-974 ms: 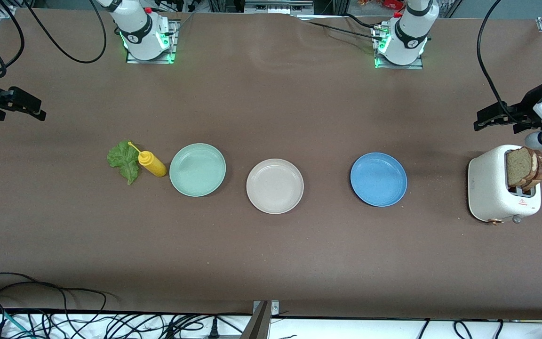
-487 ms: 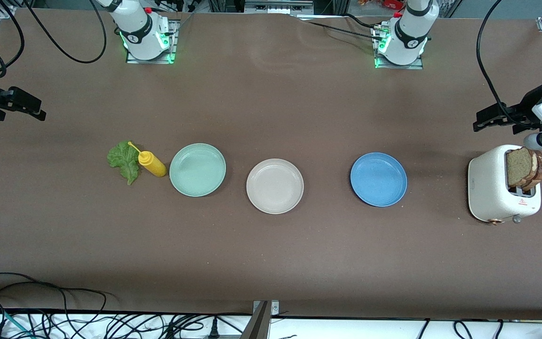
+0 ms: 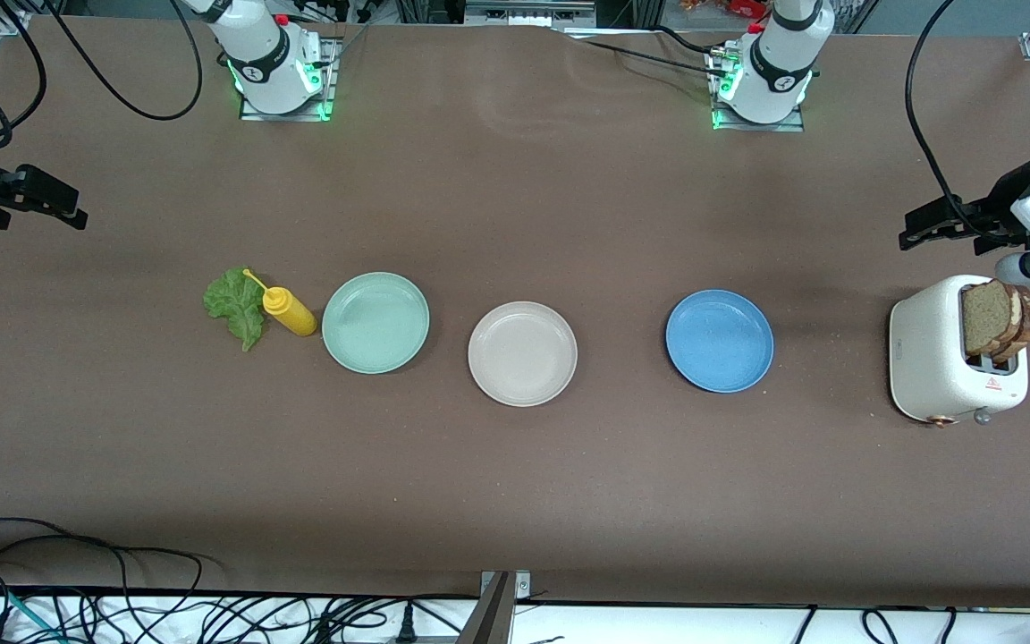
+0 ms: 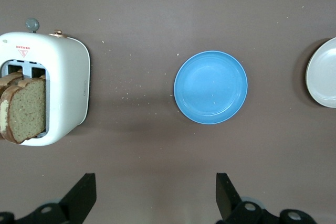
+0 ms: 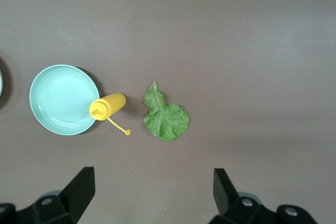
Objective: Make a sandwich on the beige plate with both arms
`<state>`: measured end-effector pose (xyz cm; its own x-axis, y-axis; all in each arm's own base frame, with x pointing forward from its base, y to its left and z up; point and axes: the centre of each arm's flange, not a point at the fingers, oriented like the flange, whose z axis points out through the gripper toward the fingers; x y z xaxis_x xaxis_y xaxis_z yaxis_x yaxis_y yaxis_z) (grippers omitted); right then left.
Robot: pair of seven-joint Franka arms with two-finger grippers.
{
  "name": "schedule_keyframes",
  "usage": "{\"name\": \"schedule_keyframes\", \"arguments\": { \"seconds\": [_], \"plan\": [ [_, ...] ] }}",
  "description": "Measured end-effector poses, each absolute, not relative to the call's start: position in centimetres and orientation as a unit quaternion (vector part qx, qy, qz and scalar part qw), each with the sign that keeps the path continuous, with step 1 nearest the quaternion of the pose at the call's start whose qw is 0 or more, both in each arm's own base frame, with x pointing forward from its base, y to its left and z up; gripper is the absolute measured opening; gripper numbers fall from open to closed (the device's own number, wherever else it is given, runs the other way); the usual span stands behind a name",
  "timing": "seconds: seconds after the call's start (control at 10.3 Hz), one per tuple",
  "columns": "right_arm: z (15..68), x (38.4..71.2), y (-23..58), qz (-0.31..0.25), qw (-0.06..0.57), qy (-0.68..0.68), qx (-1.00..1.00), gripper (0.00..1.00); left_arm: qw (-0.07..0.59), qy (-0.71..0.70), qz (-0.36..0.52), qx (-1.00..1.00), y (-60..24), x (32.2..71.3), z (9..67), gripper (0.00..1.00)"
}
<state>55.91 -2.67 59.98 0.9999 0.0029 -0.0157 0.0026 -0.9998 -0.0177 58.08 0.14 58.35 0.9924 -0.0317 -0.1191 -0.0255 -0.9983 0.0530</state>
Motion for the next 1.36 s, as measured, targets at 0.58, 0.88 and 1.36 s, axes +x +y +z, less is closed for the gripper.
{"name": "schedule_keyframes", "arguments": {
  "seconds": [0.58,0.88,1.36],
  "plan": [
    [59.98,55.91,-2.67,0.008,0.009,-0.001,-1.000,1.00,0.026,-0.014,-0.062,0.998,0.14,58.16,58.15,1.00],
    [59.98,55.91,-2.68,0.008,0.009,-0.001,-1.000,1.00,0.026,-0.014,-0.062,0.998,0.13,58.20,58.06,1.00],
    [59.98,55.87,-3.47,0.008,0.009,0.006,-1.000,1.00,0.026,-0.014,-0.063,0.998,0.14,58.22,58.01,1.00]
  ]
}}
